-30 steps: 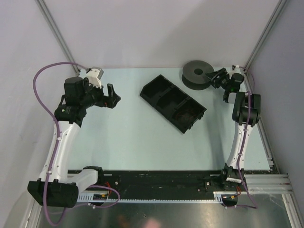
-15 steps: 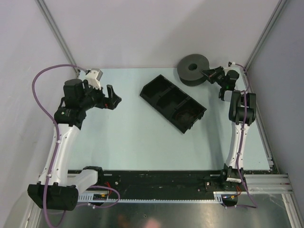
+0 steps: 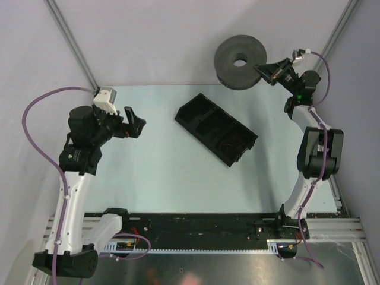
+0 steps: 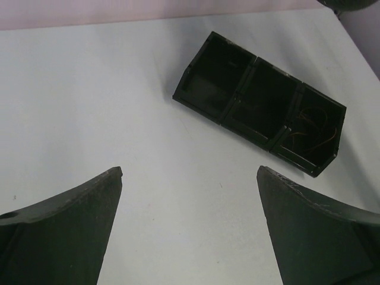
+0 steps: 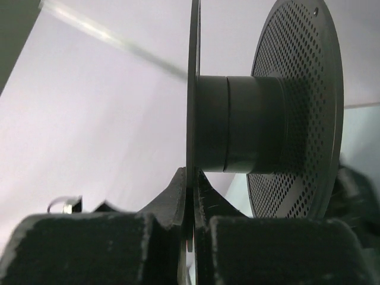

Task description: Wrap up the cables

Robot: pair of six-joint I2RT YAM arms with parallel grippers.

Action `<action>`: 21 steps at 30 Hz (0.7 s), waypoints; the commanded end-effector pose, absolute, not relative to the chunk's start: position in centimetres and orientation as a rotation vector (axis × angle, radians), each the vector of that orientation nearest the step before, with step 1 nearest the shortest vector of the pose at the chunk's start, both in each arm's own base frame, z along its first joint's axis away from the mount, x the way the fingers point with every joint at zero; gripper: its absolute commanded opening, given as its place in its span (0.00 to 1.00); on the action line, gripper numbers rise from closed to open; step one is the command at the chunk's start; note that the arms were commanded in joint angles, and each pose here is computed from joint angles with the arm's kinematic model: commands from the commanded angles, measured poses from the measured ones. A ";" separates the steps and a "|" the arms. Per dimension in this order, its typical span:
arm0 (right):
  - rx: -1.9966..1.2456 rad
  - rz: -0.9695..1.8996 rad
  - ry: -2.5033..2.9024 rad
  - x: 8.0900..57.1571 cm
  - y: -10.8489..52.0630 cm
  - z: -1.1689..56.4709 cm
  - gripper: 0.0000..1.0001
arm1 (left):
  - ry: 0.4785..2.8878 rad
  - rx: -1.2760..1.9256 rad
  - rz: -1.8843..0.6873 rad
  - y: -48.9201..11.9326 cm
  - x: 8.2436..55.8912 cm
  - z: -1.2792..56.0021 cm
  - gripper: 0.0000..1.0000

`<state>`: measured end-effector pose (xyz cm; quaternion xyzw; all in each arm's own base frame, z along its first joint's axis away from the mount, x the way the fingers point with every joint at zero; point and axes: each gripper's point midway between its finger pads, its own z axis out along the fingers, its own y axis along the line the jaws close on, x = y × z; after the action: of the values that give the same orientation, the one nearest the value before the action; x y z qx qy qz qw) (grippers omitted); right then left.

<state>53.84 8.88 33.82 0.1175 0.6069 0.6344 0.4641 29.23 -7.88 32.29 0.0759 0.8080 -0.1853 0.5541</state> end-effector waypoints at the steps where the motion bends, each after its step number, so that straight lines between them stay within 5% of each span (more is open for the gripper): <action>1: -0.093 1.673 1.534 44.5 16.9 38.4 0.00 | 1.804 0.131 -0.422 -7.3 28.4 35.5 0.99; 11: -0.695 1.690 1.937 27.0 32.6 27.9 0.00 | 1.750 0.104 -0.425 -7.1 26.6 37.7 0.99; 21: -0.881 1.875 2.181 21.0 35.5 18.0 0.00 | 1.797 0.085 -0.420 -6.9 27.2 36.3 1.00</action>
<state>22.56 35.02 19.61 -0.2469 0.7486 0.6060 0.1069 26.97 -7.13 35.71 0.0486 0.7785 -0.1795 0.5994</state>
